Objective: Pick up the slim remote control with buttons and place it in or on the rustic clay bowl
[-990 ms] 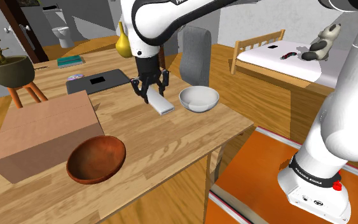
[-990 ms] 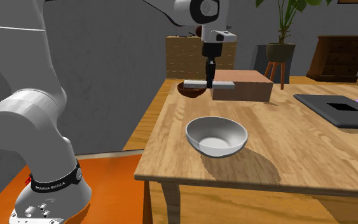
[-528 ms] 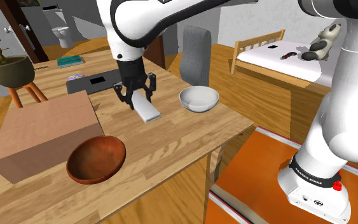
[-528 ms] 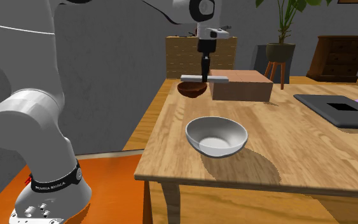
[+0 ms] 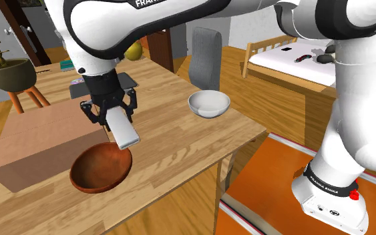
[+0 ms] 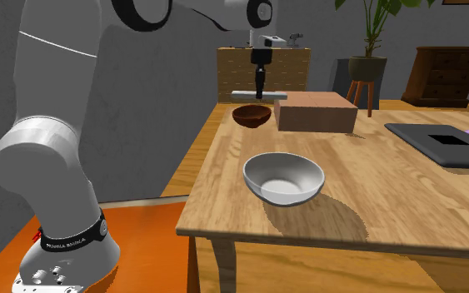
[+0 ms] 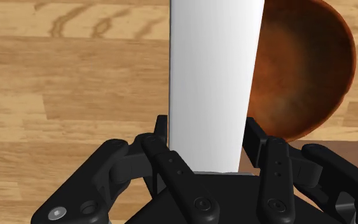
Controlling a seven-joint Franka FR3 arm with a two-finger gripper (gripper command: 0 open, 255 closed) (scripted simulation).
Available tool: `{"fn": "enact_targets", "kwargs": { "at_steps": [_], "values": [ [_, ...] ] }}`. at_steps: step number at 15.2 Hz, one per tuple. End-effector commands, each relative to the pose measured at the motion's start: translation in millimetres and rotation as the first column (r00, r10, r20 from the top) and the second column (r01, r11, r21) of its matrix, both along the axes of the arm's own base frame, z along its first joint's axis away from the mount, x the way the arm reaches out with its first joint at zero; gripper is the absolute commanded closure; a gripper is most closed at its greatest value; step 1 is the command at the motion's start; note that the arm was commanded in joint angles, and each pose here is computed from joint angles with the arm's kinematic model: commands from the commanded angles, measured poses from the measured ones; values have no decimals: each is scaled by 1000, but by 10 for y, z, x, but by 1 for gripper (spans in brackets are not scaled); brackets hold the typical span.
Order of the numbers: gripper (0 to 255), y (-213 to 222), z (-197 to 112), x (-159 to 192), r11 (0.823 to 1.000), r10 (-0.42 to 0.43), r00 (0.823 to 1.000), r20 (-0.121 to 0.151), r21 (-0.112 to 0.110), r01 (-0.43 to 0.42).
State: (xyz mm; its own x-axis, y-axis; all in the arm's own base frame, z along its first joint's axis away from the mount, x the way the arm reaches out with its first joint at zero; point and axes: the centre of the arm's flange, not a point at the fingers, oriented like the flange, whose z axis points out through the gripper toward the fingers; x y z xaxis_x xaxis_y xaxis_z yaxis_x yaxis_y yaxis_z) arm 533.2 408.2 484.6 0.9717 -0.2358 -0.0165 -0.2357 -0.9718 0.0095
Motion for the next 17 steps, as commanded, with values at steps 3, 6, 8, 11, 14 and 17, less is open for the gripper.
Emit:
{"fn": "enact_targets", "kwargs": {
  "at_steps": [3, 6, 8, 11, 14, 17],
  "values": [
    [255, 537, 24, -3, 1000, -2, 1000, 0, 0, 2],
    [255, 892, 32, -13, 1000, -2, 1000, 0, 0, 2],
    [255, 892, -74, -14, 1000, -2, 1000, 0, 0, 2],
    [255, 893, -232, -13, 1000, -2, 1000, 0, 0, 2],
    [255, 893, -391, -13, 1000, -2, 1000, 0, 0, 2],
    [255, 893, -549, -13, 1000, -2, 1000, 0, 0, 2]
  ]
}}
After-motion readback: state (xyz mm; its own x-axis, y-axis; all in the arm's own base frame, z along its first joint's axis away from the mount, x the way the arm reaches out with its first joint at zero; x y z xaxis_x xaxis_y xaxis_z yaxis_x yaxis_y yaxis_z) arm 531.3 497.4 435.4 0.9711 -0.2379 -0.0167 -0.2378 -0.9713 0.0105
